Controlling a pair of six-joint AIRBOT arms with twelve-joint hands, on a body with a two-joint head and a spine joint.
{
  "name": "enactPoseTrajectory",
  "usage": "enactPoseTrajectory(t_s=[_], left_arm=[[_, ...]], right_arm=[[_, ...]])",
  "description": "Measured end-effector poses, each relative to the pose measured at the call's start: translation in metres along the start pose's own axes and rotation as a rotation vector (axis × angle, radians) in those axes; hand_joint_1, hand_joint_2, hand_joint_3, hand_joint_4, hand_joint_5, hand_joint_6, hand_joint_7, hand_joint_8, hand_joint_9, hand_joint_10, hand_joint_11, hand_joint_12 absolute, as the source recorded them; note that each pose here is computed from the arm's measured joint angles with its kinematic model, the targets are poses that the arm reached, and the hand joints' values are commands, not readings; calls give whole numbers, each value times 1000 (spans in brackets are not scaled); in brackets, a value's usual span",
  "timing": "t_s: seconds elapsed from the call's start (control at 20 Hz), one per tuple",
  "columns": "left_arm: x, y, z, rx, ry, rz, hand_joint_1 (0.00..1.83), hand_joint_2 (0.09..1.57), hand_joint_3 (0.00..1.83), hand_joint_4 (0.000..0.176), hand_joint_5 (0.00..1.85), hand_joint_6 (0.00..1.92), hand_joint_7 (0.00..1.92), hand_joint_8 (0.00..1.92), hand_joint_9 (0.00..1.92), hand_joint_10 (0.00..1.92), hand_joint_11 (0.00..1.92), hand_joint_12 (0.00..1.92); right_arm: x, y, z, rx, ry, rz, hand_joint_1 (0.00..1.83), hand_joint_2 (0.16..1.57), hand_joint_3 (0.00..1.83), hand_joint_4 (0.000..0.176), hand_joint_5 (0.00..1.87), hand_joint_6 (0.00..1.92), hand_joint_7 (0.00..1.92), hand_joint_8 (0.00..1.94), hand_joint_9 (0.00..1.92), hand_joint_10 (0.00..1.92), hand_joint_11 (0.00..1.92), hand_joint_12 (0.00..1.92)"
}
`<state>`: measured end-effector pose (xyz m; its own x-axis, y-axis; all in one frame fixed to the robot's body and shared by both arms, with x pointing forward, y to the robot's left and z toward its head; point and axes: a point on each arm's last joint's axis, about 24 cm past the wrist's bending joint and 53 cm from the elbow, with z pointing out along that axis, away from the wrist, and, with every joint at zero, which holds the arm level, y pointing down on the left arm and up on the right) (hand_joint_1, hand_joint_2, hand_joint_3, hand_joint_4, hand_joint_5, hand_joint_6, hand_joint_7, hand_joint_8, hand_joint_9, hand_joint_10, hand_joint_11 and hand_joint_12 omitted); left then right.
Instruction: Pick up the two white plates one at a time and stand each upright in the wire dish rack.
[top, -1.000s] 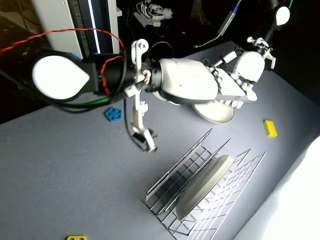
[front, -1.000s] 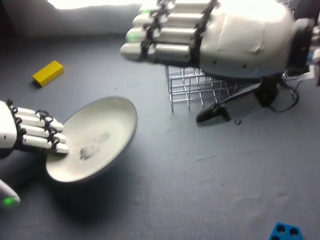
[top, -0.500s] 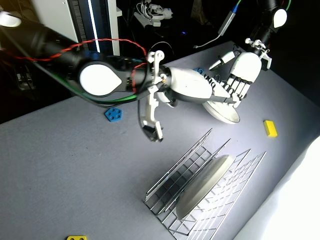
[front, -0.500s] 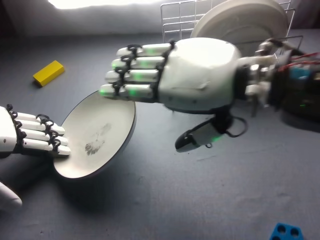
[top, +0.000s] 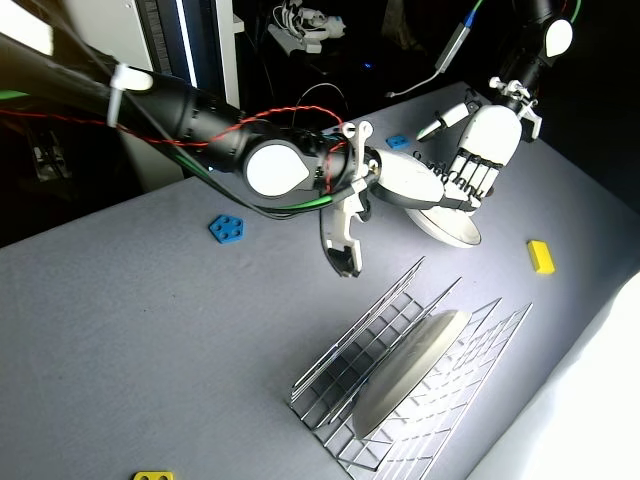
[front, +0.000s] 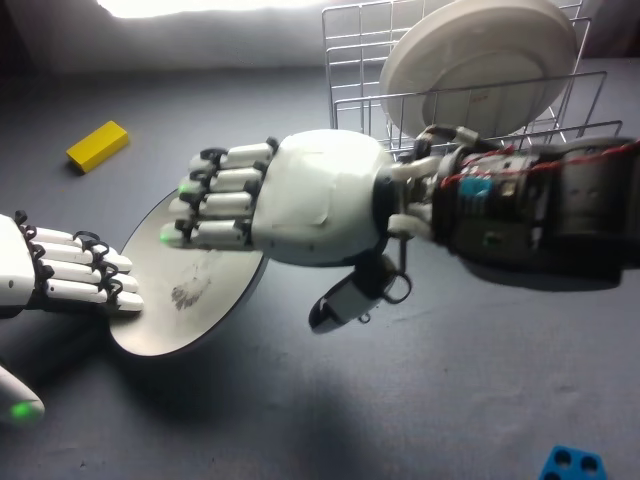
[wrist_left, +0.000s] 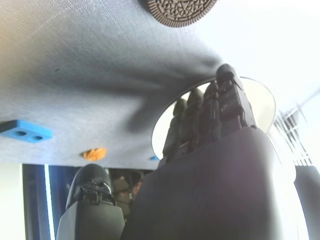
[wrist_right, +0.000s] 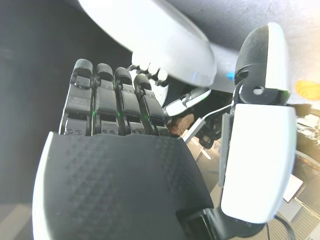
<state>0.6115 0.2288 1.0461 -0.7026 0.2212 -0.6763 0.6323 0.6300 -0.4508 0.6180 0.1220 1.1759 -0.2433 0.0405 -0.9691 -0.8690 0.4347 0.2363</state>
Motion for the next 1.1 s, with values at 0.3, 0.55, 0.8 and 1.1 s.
enactPoseTrajectory(t_s=[0.3, 0.55, 0.8, 1.1], left_arm=[[0, 1, 0, 1, 0, 0, 0, 1046, 1, 0, 77, 8, 71, 12, 42, 10, 31, 34], [0, 1, 0, 2, 0, 0, 0, 1047, 2, 0, 74, 4, 65, 6, 36, 5, 13, 36], [-1, 2, 1, 4, 0, 0, 0, 1040, 0, 0, 64, 3, 49, 5, 13, 4, 11, 15], [-1, 2, 1, 4, 0, -3, 0, 1028, 0, 0, 64, 4, 48, 4, 21, 5, 18, 23]], right_arm=[[18, -6, 20, 14, 27, 5, 920, 878, 0, 0, 0, 0, 0, 0, 0, 0, 0, 0], [18, -11, 30, 20, 19, 2, 922, 850, 0, 0, 0, 0, 0, 0, 0, 0, 0, 0], [4, 2, 43, -7, -8, -3, 1018, 839, 15, 0, 0, 0, 0, 0, 0, 0, 10, 339], [-4, -2, 51, 1, -25, -35, 1064, 1005, 8, 0, 287, 18, 273, 10, 258, 39, 0, 1137]])
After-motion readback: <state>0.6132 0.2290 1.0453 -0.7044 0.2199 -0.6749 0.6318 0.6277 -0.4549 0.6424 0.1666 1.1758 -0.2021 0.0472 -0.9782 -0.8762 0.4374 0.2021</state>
